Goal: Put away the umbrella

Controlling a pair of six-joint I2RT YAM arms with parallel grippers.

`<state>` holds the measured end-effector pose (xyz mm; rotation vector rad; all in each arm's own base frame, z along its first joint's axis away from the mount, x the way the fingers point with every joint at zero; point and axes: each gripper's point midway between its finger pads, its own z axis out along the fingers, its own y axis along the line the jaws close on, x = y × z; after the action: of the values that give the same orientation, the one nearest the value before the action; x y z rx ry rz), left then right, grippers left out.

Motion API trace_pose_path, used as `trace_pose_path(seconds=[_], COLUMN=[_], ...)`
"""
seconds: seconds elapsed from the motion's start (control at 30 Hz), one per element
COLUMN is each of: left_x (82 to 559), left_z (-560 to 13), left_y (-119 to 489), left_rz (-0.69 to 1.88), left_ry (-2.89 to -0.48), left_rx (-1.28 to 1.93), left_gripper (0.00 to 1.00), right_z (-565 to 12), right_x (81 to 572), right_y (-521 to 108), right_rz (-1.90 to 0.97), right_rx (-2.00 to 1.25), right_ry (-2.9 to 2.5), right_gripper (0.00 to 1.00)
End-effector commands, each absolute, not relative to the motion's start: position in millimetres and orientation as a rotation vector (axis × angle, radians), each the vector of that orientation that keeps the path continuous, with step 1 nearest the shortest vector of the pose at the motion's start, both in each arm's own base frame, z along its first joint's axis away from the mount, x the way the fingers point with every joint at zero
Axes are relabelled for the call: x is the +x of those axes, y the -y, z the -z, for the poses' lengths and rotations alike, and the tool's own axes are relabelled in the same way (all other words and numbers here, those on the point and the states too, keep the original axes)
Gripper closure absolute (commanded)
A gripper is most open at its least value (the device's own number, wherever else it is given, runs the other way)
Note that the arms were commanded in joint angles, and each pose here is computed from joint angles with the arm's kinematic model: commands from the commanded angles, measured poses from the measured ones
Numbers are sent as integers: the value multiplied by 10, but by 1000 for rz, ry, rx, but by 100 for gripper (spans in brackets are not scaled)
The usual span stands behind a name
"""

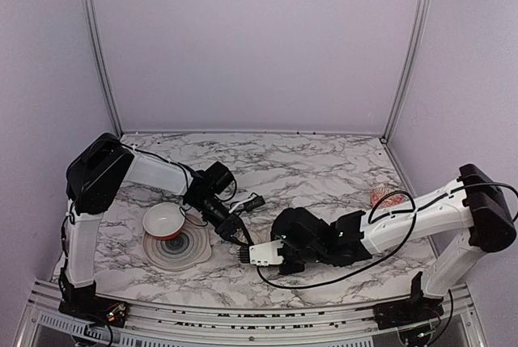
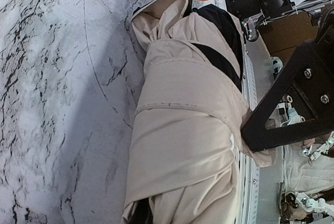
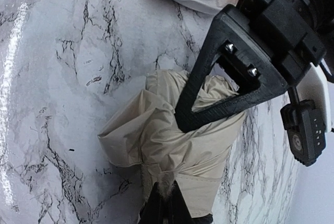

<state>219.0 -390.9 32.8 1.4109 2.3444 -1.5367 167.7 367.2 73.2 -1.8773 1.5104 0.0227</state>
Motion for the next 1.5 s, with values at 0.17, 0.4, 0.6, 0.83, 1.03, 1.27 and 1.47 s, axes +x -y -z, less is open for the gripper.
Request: trace_pose_path(seconds=[0.17, 0.4, 0.6, 0.83, 1.03, 1.27, 1.47], left_x=[2423, 2433, 2379, 2320, 2212, 2200, 2247], left_z=[622, 628, 557, 534, 527, 536, 551], left_y=[3253, 3256, 3241, 3251, 3258, 3251, 3264], left_rz=[958, 955, 977, 1005, 1020, 1015, 997], left_ry=[-2771, -2766, -2727, -2707, -2695, -2695, -2706], left_rx=[1325, 1338, 1380, 1425, 1488, 1500, 1486], left_gripper=[100, 100, 100, 100, 100, 100, 100], right_z=[-105, -39, 129, 124, 147, 31, -197], right_x=[1218, 1047, 1313, 1603, 1636, 1776, 1485], right_y=[-3587, -3522, -3347, -3197, -3215, -3245, -3505], right_rz=[30, 28, 264, 387, 389, 410, 201], right_rx=[-2152, -2210, -2191, -2112, -2114, -2037, -2055], right_ry=[-1424, -1415, -1432, -1523, -1504, -1534, -1527], right_gripper=[100, 97, 98, 95, 89, 86, 66])
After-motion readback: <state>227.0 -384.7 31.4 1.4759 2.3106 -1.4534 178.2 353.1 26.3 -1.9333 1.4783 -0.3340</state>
